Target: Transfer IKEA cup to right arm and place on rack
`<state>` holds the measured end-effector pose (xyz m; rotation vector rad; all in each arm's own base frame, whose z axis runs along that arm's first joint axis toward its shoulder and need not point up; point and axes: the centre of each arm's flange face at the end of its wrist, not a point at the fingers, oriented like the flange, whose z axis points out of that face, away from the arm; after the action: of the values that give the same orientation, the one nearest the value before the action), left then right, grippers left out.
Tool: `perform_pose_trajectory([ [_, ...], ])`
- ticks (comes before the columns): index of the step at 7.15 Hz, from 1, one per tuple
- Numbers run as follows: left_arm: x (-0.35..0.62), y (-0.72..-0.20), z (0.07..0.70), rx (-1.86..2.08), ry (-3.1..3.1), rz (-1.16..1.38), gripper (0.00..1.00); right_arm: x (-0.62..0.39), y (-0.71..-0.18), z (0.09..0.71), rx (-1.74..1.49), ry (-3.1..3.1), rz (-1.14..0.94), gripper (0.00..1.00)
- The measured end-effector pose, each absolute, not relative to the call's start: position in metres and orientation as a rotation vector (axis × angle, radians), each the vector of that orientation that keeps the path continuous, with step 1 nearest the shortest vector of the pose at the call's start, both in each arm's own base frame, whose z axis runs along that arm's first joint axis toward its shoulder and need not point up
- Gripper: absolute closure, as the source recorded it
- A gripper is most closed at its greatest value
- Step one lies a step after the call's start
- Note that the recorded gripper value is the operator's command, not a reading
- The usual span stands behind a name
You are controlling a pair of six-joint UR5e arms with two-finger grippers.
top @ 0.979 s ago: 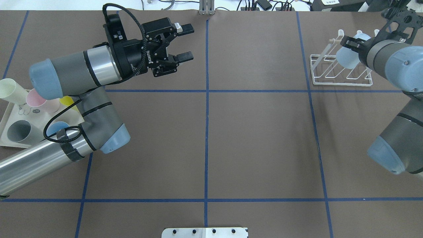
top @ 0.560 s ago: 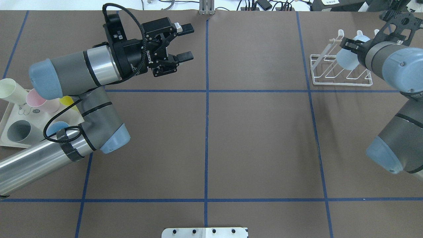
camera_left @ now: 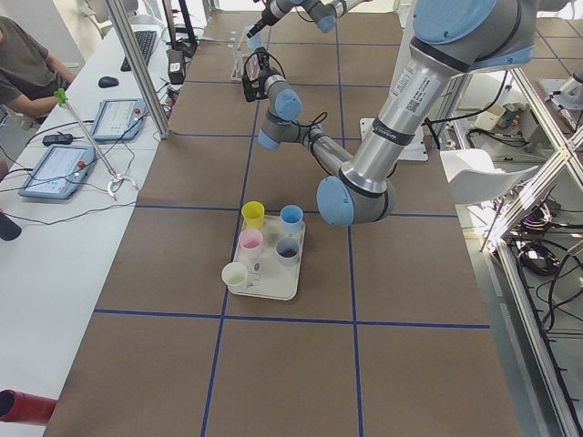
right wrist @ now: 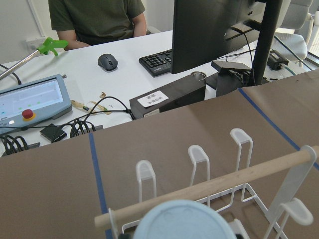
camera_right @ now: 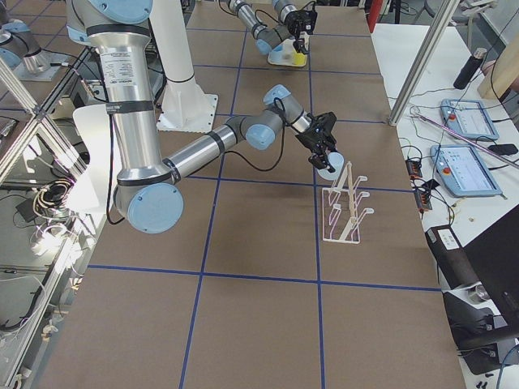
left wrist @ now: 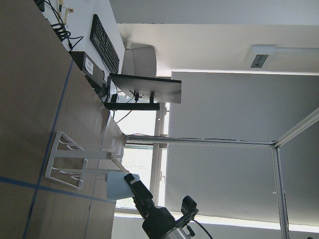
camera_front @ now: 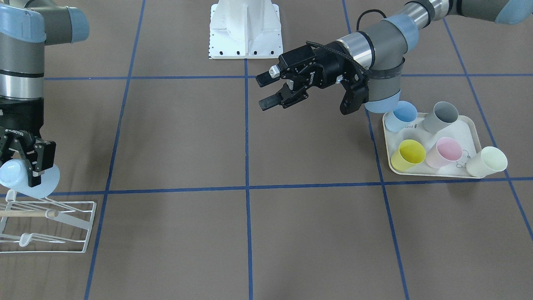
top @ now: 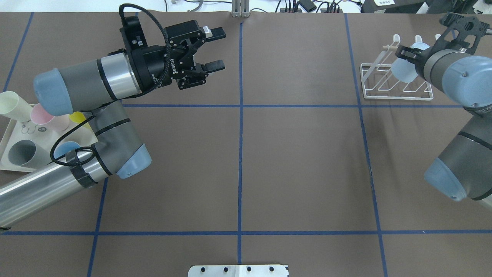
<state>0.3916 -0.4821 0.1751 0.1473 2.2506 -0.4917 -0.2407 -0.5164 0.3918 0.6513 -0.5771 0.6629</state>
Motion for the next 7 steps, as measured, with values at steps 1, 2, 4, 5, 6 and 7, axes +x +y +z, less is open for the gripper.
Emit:
perform_pose_trajectory([
  [1, 0.391, -0.482, 0.175, 0.148, 2.252, -0.490, 0.09, -0.241, -0.517, 0.393, 0.653, -0.573, 0.655, 1.00],
  [2, 0.391, -0.482, 0.174, 0.148, 2.253, -0.490, 0.09, -0.242, -0.518, 0.394, 0.653, -0.570, 0.650, 1.00],
  [4, 0.390, -0.482, 0.174, 0.148, 2.253, -0.489, 0.09, -0.245, -0.520, 0.397, 0.650, -0.562, 0.645, 1.00],
  [5, 0.390, -0.482, 0.175, 0.148, 2.253, -0.490, 0.09, -0.246, -0.521, 0.400, 0.648, -0.558, 0.644, 1.00],
  [6, 0.390, -0.482, 0.175, 0.148, 2.252, -0.490, 0.09, -0.247, -0.522, 0.402, 0.645, -0.555, 0.642, 1.00],
  [7, 0.390, -0.482, 0.175, 0.148, 2.252, -0.490, 0.09, -0.249, -0.522, 0.404, 0.642, -0.552, 0.640, 1.00],
])
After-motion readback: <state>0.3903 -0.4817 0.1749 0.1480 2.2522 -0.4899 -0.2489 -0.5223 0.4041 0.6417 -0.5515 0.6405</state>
